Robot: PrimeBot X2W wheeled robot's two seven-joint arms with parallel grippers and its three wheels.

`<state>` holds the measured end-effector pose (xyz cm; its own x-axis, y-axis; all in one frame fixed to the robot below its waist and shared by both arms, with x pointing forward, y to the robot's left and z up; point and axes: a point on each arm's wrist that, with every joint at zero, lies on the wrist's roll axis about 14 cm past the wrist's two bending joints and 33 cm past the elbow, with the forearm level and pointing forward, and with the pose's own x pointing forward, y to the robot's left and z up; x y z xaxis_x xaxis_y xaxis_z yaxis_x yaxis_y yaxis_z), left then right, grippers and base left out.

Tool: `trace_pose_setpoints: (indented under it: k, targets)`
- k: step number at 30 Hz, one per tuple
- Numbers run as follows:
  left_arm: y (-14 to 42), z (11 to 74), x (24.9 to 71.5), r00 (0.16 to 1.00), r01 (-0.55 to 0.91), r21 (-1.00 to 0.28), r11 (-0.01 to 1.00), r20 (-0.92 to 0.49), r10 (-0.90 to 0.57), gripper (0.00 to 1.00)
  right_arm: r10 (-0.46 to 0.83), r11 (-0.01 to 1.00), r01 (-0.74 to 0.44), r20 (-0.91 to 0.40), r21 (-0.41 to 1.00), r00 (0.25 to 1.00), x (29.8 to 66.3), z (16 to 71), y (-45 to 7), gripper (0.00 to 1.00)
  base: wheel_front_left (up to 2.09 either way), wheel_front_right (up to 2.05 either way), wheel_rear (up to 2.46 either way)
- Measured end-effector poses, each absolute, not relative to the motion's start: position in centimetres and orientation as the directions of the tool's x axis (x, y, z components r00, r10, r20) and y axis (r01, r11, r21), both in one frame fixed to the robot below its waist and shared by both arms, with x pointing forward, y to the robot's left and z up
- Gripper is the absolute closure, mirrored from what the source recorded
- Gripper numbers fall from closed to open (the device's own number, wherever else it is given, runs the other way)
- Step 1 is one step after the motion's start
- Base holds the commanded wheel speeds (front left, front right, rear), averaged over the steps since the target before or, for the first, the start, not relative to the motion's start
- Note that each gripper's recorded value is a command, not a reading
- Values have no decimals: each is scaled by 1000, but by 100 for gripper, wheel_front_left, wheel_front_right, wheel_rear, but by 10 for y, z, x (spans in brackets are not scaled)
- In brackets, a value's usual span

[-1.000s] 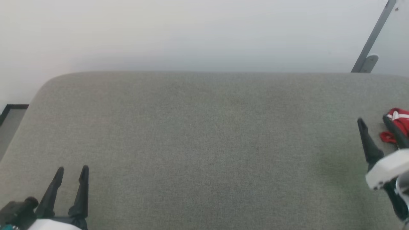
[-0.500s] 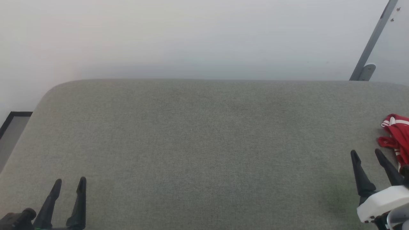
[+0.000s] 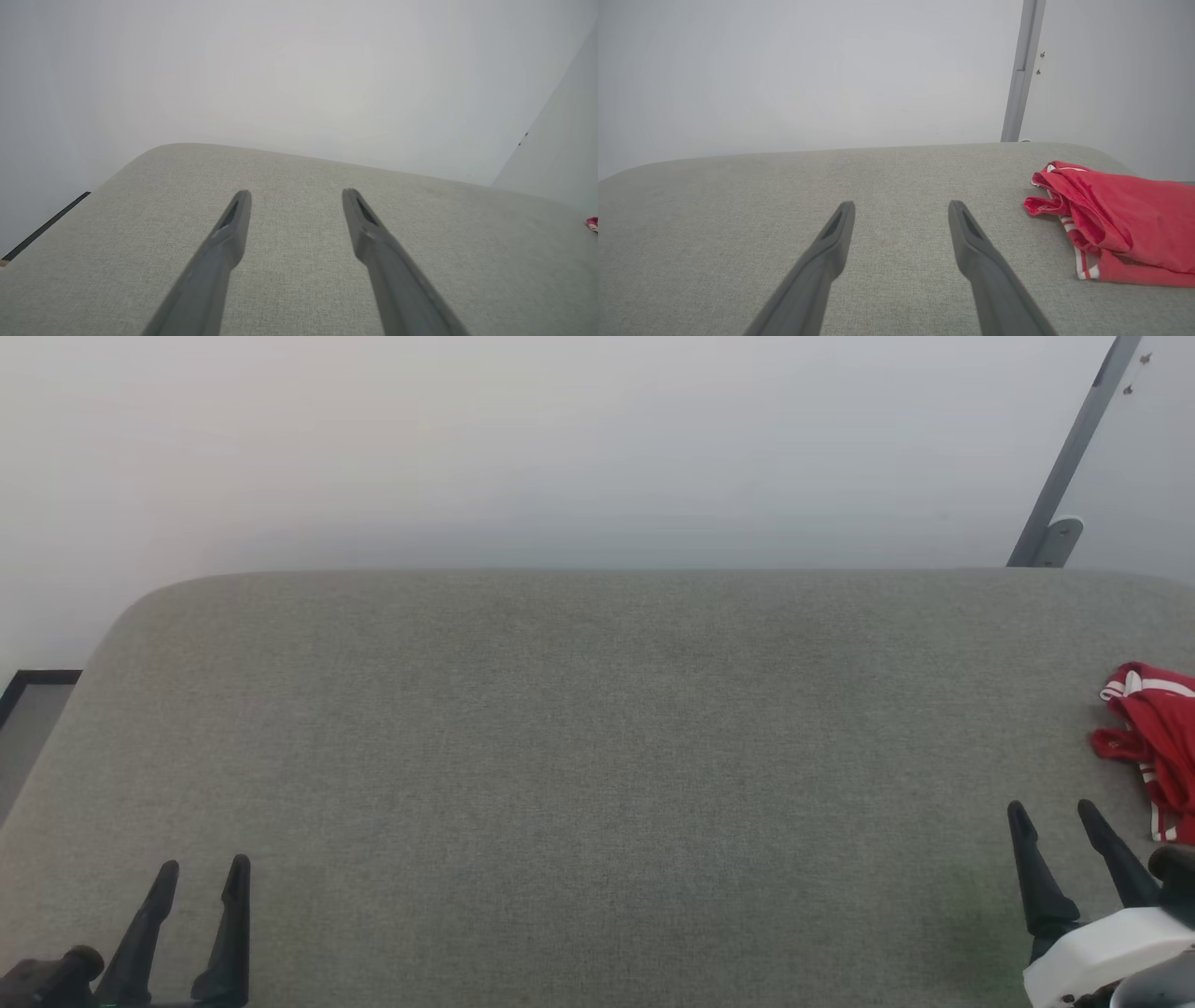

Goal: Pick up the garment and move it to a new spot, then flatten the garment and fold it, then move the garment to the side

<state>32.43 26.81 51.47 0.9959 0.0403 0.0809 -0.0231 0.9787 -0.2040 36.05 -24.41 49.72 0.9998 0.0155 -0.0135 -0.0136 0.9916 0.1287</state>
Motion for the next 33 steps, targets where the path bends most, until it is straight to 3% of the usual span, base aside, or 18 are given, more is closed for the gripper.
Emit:
trace_pose_setpoints:
  k: [10, 11, 16, 33]
  targets:
    - [262, 514, 327, 997, -4, -210, 978, 79, 21, 0, 23, 991, -19, -25, 134, 999, 360, 495, -241, 0, 0, 0, 0]
    - [261, 514, 327, 997, -4, -216, 976, 78, 21, 100, 24, 991, -20, -28, 134, 999, 359, 494, -240, 100, 0, 0, 0]
    - [249, 490, 323, 999, -27, -287, 958, 12, 31, 100, 21, 981, 2, -119, 192, 993, 346, 463, -231, 100, 0, 0, 0]
    - [247, 483, 333, 996, -85, -545, 834, -37, 78, 100, -21, 874, 78, -123, 480, 992, 352, 465, -230, 100, 0, 0, 0]
